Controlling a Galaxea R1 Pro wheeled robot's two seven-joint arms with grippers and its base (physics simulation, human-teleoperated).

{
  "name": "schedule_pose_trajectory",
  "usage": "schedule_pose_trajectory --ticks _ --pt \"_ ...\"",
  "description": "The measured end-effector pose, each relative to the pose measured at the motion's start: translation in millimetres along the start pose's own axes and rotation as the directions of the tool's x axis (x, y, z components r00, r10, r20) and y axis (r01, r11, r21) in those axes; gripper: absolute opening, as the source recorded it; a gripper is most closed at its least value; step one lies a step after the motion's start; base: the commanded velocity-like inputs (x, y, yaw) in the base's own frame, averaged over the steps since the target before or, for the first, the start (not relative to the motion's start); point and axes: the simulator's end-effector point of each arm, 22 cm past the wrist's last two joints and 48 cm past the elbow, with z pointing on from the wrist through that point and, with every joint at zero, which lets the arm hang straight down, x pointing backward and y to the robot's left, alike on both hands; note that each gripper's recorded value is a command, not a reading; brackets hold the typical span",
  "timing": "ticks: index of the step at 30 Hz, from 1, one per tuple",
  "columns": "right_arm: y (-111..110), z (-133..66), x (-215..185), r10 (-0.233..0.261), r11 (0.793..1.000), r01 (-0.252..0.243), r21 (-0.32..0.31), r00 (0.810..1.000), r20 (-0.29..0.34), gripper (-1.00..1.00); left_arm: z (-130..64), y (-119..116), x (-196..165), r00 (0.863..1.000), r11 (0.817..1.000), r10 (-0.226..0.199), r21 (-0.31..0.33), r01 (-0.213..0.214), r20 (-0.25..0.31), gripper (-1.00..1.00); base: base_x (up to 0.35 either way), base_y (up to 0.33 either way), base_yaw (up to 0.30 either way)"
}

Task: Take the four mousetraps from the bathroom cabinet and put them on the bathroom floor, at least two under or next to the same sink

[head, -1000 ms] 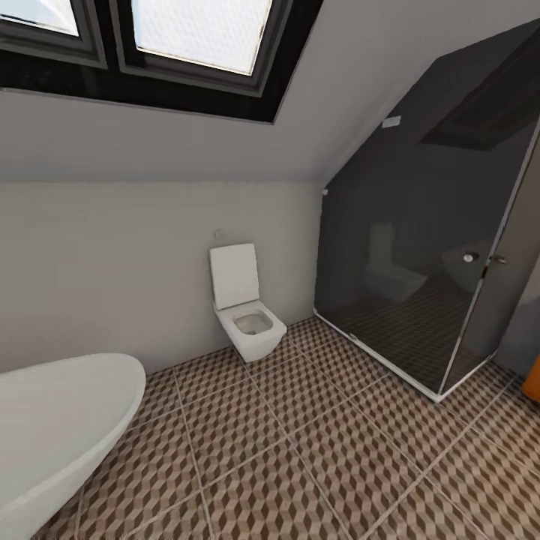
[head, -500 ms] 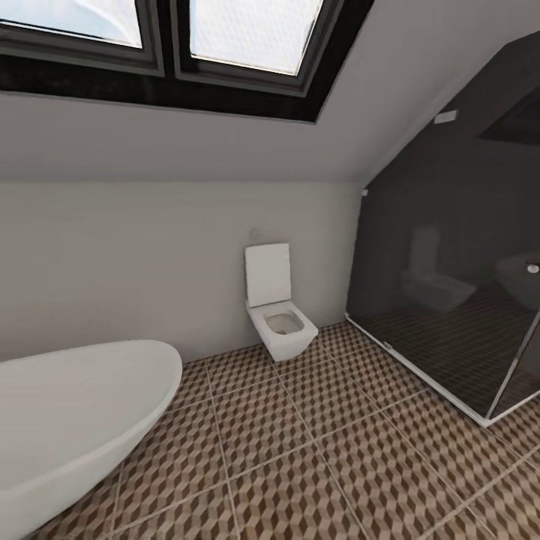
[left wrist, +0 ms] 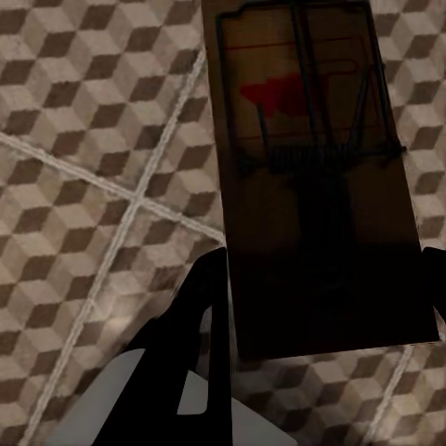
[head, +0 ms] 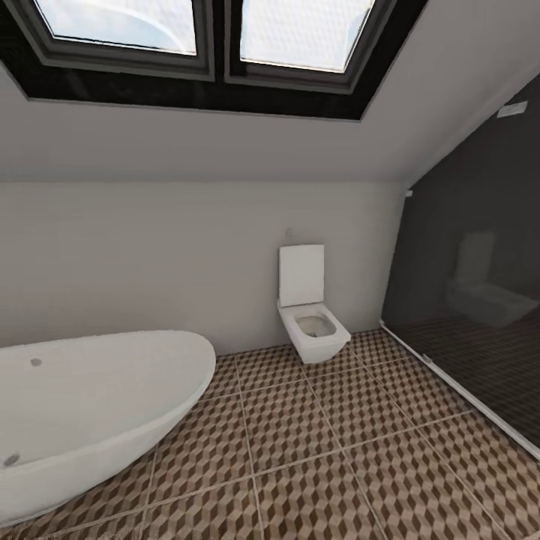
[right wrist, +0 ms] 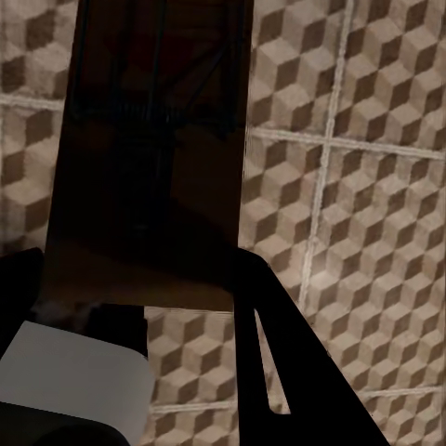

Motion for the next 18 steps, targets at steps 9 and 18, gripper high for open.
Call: schedule_pose_trajectory --ticks 9,18 --pt "0.0 0.0 0.0 0.001 1.000 -0.001 0.000 1.000 0.000 -1.00 0.1 -0.6 -0.6 1.000 1.000 0.001 0.001 -0.001 0.001 -1.00 0.000 0.000 0.300" --pt "-0.2 0.0 0.1 0.000 1.000 0.000 0.000 1.000 0.000 -1.00 0.1 -0.7 -0.5 1.000 1.000 0.000 0.001 0.000 0.001 -1.00 0.000 0.000 0.300"
